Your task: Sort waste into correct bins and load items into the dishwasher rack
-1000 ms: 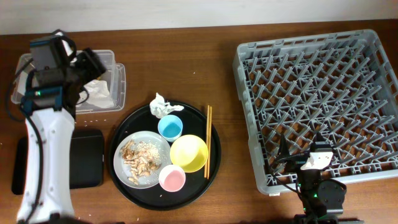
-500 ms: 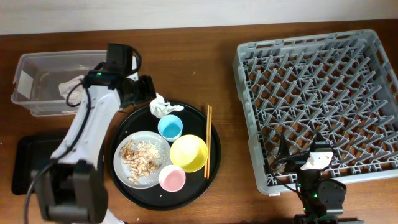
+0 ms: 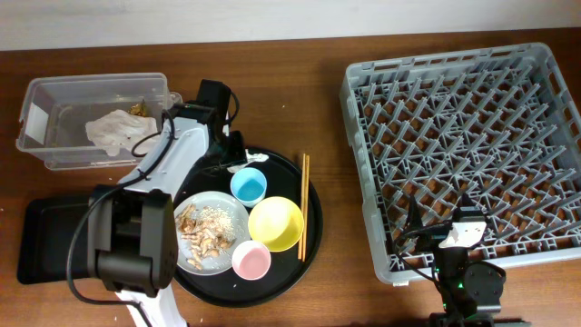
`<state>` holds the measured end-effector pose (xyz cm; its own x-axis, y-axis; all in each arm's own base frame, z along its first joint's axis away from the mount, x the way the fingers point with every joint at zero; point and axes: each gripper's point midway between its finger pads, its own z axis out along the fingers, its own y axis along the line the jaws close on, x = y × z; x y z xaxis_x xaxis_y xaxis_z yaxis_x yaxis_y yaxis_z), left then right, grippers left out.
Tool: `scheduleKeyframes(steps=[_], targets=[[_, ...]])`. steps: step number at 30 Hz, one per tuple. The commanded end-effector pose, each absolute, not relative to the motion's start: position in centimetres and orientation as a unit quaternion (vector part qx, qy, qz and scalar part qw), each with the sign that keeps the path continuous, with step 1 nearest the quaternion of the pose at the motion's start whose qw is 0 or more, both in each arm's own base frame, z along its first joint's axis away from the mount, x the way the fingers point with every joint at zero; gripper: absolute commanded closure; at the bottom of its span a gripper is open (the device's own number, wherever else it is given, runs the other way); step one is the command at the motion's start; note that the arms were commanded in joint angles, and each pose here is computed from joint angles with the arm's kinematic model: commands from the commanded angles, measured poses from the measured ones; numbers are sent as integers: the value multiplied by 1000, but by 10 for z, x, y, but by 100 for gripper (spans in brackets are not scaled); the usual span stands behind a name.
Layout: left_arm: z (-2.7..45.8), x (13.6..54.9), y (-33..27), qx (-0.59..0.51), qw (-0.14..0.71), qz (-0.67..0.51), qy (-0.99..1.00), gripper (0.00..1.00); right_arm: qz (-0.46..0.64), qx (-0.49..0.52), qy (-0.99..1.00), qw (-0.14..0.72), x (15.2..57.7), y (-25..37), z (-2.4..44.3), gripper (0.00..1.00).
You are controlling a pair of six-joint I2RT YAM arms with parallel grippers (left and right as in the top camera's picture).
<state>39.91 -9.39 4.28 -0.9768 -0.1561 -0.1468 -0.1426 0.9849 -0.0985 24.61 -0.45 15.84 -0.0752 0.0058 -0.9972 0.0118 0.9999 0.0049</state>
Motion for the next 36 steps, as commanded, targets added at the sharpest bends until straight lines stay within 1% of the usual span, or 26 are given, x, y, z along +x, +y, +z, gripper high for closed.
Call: scheduleKeyframes(steps=[1,5,8,12,15,19,20,21,22,24,25,26,27,30,33,36], targets=[[39,404,-72,-95,91,11,991,44,-6,13,735,678,246,-7,155,1],[35,410,-76,-98,98,0,990,43,-6,13,735,678,246,-7,155,1],[24,410,-93,-104,81,-44,990,43,-6,13,735,678,246,-7,155,1],[10,404,-92,-108,59,-39,992,43,-6,13,735,678,246,-7,155,1],[9,404,-93,-109,58,-39,992,44,-6,13,735,678,246,-7,155,1],[6,404,-93,-108,55,-38,992,49,-6,13,735,678,246,-7,155,1],[6,404,-92,-108,55,-38,992,54,-6,13,734,679,246,-7,156,1],[5,404,-92,-108,54,-37,992,64,-6,13,735,678,246,-7,155,1],[5,404,-92,-108,54,-37,992,71,-6,13,735,678,246,-7,155,1],[5,404,-92,-109,54,-38,992,77,-6,13,734,679,246,-7,156,1],[5,404,-92,-109,54,-38,992,83,-6,13,735,678,246,-7,155,1],[6,404,-91,-110,53,-37,992,95,-6,13,735,678,246,-7,155,1],[6,404,-90,-112,53,-37,992,99,-6,13,735,678,246,-7,155,1],[18,404,-85,-118,50,-36,991,100,-6,13,735,678,246,-7,155,1],[53,410,-84,-118,64,-40,990,99,-6,13,735,678,246,-7,155,1],[100,421,-84,-109,103,-44,988,99,-6,13,735,678,246,-7,155,1]])
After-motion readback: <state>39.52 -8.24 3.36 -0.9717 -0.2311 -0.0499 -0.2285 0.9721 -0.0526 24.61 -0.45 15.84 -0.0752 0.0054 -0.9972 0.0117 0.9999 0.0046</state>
